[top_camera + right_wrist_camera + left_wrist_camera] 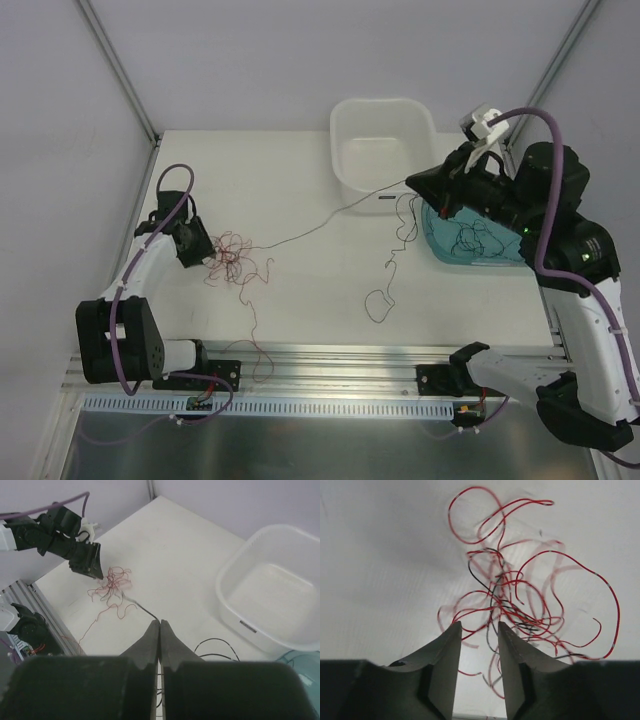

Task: Untangle the cables

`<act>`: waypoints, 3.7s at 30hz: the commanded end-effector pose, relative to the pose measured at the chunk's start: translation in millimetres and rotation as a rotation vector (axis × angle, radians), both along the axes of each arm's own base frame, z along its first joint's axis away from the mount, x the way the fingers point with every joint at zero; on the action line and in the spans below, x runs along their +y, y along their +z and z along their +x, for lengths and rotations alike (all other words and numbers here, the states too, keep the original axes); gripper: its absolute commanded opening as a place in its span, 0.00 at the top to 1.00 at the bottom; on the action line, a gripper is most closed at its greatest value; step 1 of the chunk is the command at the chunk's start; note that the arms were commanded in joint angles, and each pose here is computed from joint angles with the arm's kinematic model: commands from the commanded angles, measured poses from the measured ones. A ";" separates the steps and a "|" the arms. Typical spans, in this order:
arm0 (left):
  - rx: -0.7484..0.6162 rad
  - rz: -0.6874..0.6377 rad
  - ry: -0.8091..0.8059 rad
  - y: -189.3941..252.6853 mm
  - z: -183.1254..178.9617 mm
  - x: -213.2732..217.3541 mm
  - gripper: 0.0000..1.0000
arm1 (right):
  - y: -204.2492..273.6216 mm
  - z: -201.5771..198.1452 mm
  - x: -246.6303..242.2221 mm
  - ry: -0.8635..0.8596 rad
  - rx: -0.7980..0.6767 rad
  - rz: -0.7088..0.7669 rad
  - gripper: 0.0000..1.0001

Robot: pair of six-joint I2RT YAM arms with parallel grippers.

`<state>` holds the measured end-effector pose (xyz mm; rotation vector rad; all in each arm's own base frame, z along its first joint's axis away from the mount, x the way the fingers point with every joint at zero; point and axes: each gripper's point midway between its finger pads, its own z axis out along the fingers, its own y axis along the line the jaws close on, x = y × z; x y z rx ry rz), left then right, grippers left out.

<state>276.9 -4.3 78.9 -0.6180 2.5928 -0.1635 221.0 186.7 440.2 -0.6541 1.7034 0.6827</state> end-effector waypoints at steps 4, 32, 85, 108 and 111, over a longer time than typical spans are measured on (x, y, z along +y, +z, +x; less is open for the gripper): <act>0.018 0.108 0.088 5.6 5.2 34.3 0.59 | 74.4 -16.3 -19.8 -0.053 -0.214 0.107 0.99; -0.034 -0.339 -0.360 10.0 18.9 -209.9 0.19 | -19.6 -20.8 8.6 0.055 0.083 0.120 0.99; 0.085 0.137 0.431 -19.1 48.7 131.5 0.92 | -6.2 -51.6 -138.2 -0.538 -0.137 -0.090 0.99; 0.215 0.238 0.547 -48.6 19.3 171.3 0.98 | 36.1 -77.2 -198.4 -0.823 -0.282 0.115 0.99; 0.182 0.168 0.504 -45.2 28.8 157.8 0.96 | 10.7 -59.6 -154.7 -0.644 -0.188 0.077 0.99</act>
